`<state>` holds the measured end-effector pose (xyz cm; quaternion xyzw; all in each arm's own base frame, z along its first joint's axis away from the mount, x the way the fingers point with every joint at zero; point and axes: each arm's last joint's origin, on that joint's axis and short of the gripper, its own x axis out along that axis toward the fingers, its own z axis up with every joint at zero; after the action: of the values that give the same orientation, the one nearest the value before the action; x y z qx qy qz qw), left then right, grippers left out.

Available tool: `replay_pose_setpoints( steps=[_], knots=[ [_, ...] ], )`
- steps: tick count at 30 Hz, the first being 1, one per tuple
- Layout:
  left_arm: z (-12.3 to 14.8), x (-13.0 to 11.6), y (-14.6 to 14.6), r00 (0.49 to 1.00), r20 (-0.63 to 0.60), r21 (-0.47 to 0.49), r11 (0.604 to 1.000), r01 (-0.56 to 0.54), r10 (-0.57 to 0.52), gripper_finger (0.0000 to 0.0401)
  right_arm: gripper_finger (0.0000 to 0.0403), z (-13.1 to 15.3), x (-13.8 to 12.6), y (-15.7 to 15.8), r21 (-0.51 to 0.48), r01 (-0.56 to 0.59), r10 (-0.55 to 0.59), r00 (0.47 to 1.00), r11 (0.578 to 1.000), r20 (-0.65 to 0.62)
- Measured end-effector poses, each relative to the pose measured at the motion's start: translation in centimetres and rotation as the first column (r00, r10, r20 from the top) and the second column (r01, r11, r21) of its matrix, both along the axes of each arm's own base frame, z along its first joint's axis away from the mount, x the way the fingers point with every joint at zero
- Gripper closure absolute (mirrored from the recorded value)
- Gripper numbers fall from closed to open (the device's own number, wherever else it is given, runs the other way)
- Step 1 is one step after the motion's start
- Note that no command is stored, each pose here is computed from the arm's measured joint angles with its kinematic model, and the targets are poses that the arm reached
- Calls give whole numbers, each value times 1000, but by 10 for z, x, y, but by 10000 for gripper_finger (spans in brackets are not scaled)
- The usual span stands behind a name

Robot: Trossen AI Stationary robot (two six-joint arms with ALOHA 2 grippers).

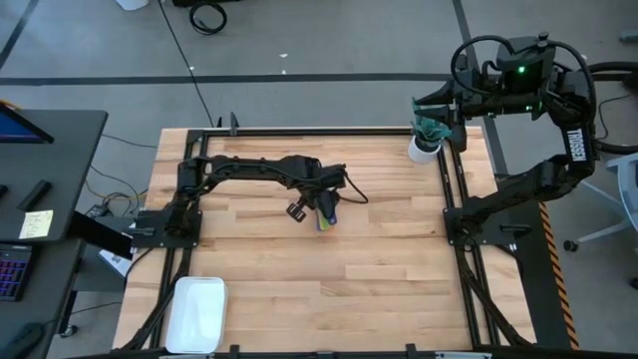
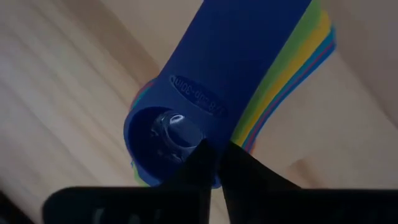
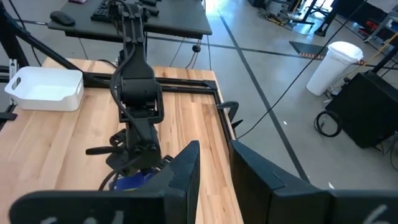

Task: Nest measuring cups in basket
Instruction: Stack the violet measuring cup on top of the green measuring cup, then adjust the nested measuring cup

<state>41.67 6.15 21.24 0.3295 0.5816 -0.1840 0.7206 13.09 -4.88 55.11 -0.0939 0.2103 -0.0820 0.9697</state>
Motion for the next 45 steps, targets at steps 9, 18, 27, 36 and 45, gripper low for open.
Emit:
replay_pose_setpoints(
  steps=[9, 18, 27, 36, 45],
  knots=[
    [0, 1, -6, 1000, -7, 50, 999, 1, -1, 314, 311, -1, -1, 0, 5, 0, 0, 1000, 1000, -13],
    [29, -1, -4, 991, 31, 115, 984, -135, 132, 326, 311, -2, -1, 0, 26, 7, -6, 1000, 1000, -21],
    [107, -13, 1, 828, 113, -79, 836, -543, 549, 333, 311, -39, 25, -15, 160, 196, -150, 954, 967, -259],
    [128, -19, 4, 515, 55, -292, 508, -811, 855, 333, 311, -119, 77, -51, 126, 304, -182, 802, 944, -569],
    [121, -22, -12, 229, -95, -313, 189, -931, 969, 377, 365, -183, 121, -66, 266, 236, 16, 719, 935, -695]
  ],
)
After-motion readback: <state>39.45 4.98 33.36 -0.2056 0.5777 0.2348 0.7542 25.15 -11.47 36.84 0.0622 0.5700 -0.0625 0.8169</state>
